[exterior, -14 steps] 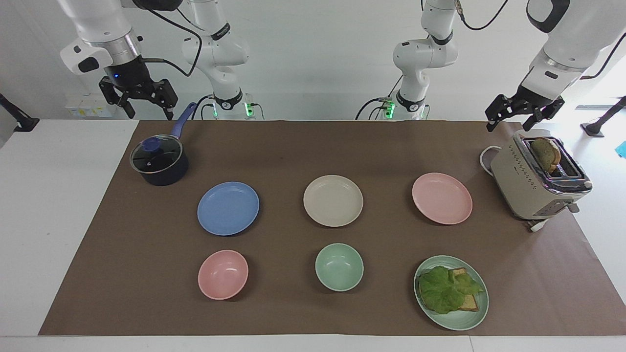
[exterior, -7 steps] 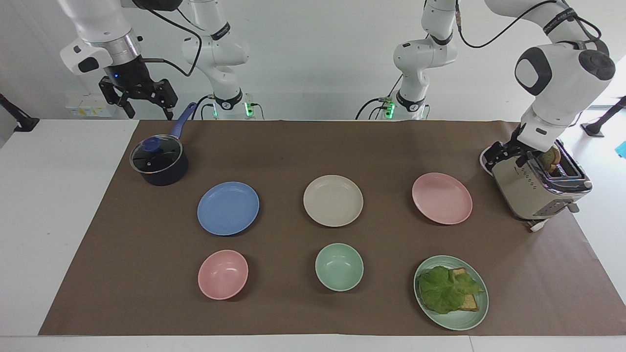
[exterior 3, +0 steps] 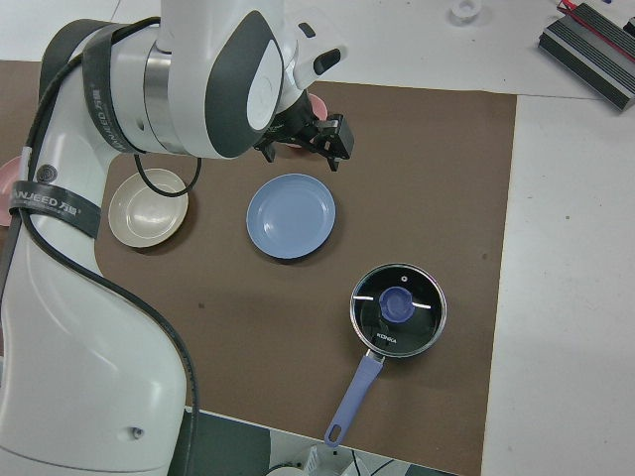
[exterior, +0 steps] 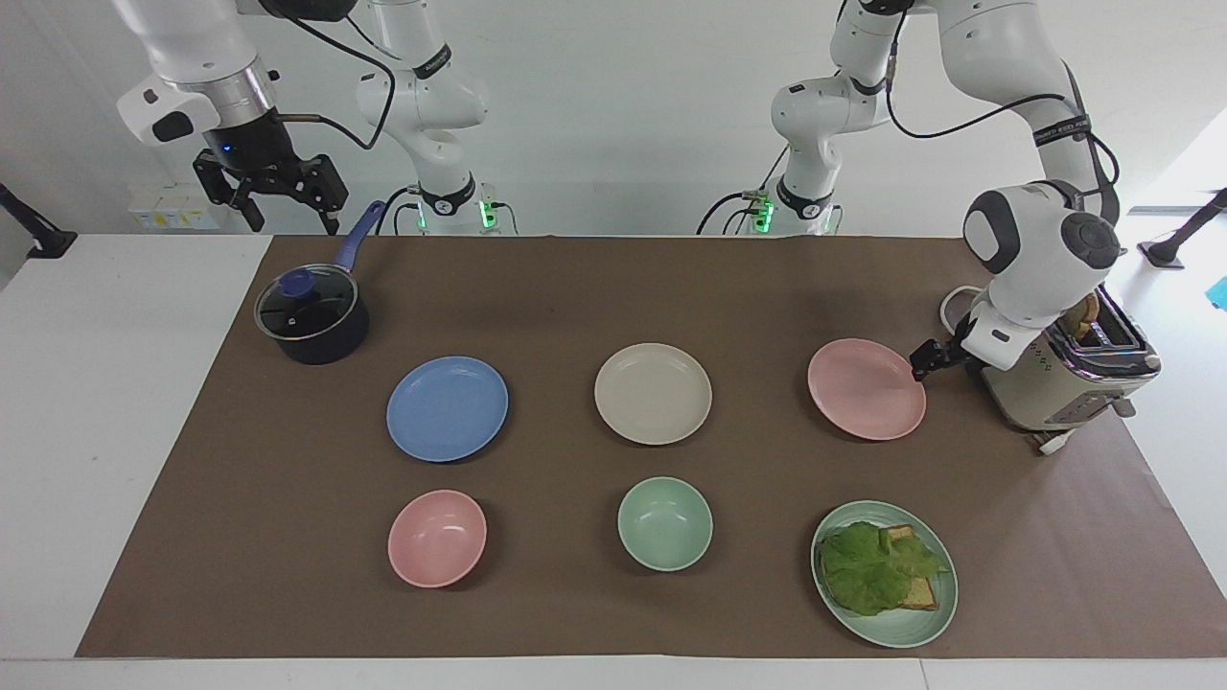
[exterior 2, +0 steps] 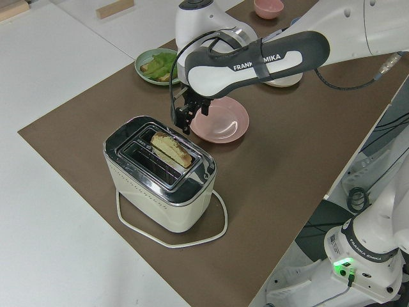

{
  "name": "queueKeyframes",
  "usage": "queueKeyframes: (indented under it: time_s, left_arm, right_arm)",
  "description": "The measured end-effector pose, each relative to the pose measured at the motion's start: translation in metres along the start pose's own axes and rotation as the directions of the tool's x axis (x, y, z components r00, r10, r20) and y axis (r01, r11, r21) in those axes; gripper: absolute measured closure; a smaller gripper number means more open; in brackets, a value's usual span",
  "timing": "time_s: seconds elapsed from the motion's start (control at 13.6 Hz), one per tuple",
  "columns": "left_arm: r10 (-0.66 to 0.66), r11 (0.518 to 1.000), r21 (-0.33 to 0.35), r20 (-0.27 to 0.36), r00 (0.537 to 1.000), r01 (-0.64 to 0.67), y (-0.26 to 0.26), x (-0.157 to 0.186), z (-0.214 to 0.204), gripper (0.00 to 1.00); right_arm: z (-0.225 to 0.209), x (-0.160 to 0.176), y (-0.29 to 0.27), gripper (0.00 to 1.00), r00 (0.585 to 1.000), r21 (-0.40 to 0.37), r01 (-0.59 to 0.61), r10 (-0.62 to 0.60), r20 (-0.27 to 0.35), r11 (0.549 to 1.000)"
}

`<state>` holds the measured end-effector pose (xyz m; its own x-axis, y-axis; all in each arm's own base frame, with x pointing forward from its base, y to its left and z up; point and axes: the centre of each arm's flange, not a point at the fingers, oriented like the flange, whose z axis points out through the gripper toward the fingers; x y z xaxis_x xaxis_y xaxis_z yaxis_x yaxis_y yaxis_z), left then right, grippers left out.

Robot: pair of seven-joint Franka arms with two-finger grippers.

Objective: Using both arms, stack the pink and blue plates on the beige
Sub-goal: 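Reach the left gripper to the rim of the pink plate, then grasp the pink plate rim with the left gripper and lift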

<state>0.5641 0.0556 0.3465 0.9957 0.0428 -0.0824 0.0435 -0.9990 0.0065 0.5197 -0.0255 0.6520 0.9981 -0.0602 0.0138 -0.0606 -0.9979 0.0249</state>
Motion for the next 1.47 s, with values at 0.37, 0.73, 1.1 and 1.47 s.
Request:
queueKeyframes:
  time_s: [0.37, 0.73, 1.1, 1.47]
  left_arm:
    - [-0.060, 0.998, -0.001, 0.047, 0.997, 0.060, 0.001, -0.016, 0.035, 0.00]
    - [-0.100, 0.995, 0.003, 0.079, 0.992, 0.100, 0.002, -0.023, 0.040, 0.37]
    - [-0.105, 0.994, 0.004, 0.157, 0.982, 0.105, 0.003, -0.023, 0.014, 0.96]
    - [-0.122, 0.986, -0.085, 0.201, 0.972, 0.141, 0.012, -0.014, -0.064, 0.96]
  right_arm:
    - [0.000, 0.000, 0.000, 0.00, 1.000, 0.000, 0.000, 0.000, 0.000, 1.000]
    - [0.000, 0.000, 0.000, 0.00, 1.000, 0.000, 0.000, 0.000, 0.000, 1.000]
    - [0.000, 0.000, 0.000, 0.00, 1.000, 0.000, 0.000, 0.000, 0.000, 1.000]
    - [0.000, 0.000, 0.003, 0.00, 1.000, 0.000, -0.006, 0.006, 0.000, 1.000]
